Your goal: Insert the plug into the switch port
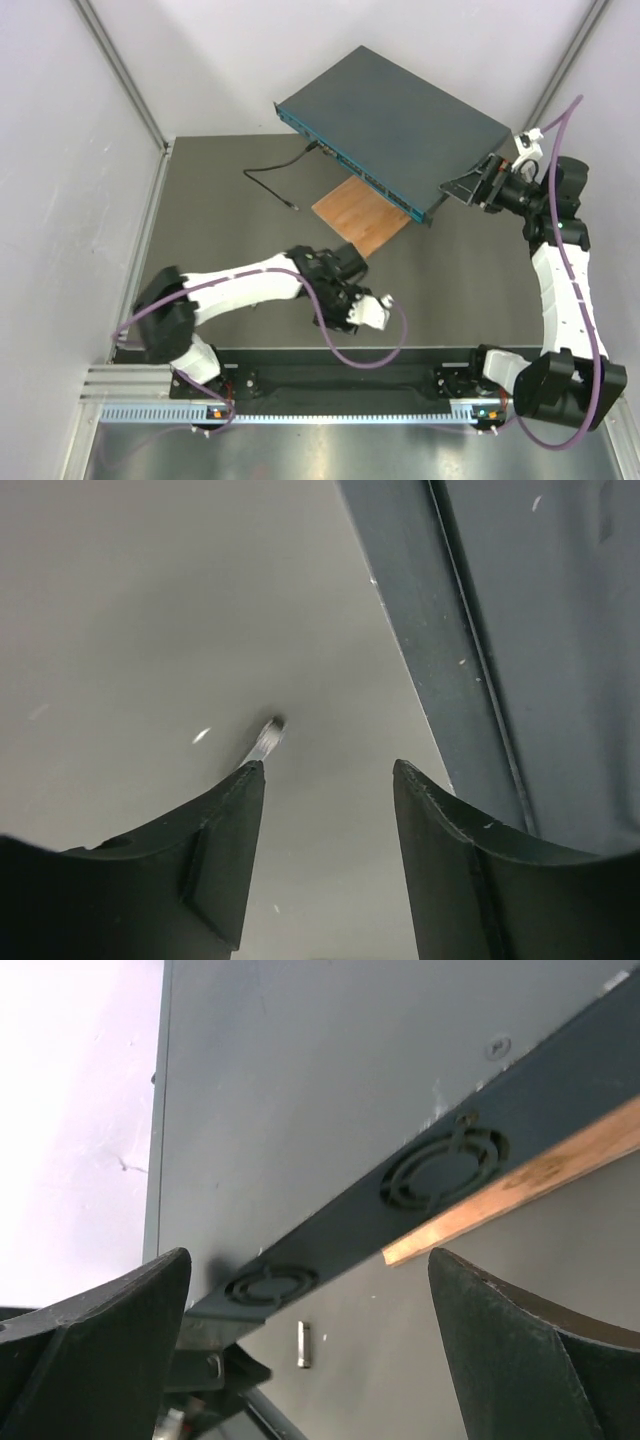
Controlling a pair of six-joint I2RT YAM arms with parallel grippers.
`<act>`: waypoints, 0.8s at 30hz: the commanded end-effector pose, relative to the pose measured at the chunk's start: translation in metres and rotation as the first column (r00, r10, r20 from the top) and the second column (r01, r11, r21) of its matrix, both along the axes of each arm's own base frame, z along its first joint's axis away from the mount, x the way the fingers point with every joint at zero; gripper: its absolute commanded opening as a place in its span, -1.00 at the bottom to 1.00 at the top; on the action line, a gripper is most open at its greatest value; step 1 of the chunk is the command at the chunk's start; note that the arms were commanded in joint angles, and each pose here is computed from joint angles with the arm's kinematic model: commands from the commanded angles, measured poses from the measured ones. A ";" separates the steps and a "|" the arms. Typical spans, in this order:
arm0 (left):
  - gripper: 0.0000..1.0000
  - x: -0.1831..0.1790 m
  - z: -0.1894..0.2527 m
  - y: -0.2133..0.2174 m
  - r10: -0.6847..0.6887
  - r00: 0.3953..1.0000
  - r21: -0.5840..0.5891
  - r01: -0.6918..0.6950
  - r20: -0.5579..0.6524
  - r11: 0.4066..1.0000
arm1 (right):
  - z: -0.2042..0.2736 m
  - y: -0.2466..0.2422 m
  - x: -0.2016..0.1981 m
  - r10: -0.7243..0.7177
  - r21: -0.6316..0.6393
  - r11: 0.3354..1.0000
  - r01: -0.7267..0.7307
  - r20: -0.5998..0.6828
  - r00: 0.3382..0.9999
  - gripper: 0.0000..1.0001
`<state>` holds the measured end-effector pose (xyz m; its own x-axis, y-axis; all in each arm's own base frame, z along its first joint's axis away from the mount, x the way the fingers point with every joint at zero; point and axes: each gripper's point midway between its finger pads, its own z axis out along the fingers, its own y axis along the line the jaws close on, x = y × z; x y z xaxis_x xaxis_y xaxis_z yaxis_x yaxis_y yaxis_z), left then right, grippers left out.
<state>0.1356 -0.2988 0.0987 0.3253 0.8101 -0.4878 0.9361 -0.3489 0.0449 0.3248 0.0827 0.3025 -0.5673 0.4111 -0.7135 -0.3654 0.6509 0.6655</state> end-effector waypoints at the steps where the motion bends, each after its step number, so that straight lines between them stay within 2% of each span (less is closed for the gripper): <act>1: 0.18 0.015 -0.026 -0.010 -0.124 0.986 0.116 0.111 0.110 0.987 | 0.020 -0.010 -0.011 -0.007 -0.058 0.998 0.012 0.090 0.996 0.99; 4: 0.14 0.016 -0.045 -0.014 -0.177 0.977 0.184 0.155 0.115 0.971 | 0.025 -0.018 -0.018 -0.010 -0.063 0.998 0.017 0.103 0.995 1.00; 8: 0.07 0.026 -0.059 -0.022 -0.212 0.965 0.221 0.175 0.156 0.959 | 0.033 -0.023 -0.026 -0.007 -0.069 0.997 0.016 0.129 0.992 0.99; 17: -0.10 0.038 -0.078 -0.009 -0.280 0.939 0.311 0.210 0.200 0.927 | 0.036 -0.025 -0.031 0.002 -0.084 0.996 0.010 0.143 0.990 1.00; 20: -0.21 0.038 -0.083 -0.002 -0.301 0.931 0.331 0.223 0.205 0.917 | 0.035 -0.024 -0.031 0.010 -0.087 0.996 0.003 0.146 0.989 0.99; 24: -0.53 0.040 -0.086 0.003 -0.310 0.926 0.348 0.225 0.213 0.910 | 0.037 -0.024 -0.032 0.013 -0.092 0.996 0.001 0.150 0.989 0.99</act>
<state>0.1679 -0.2996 0.0151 0.5955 0.7934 -0.1263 0.8033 -0.5888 0.0890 0.2964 0.0600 0.3154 -0.5200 0.3753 -0.7673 -0.4013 0.6857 0.6073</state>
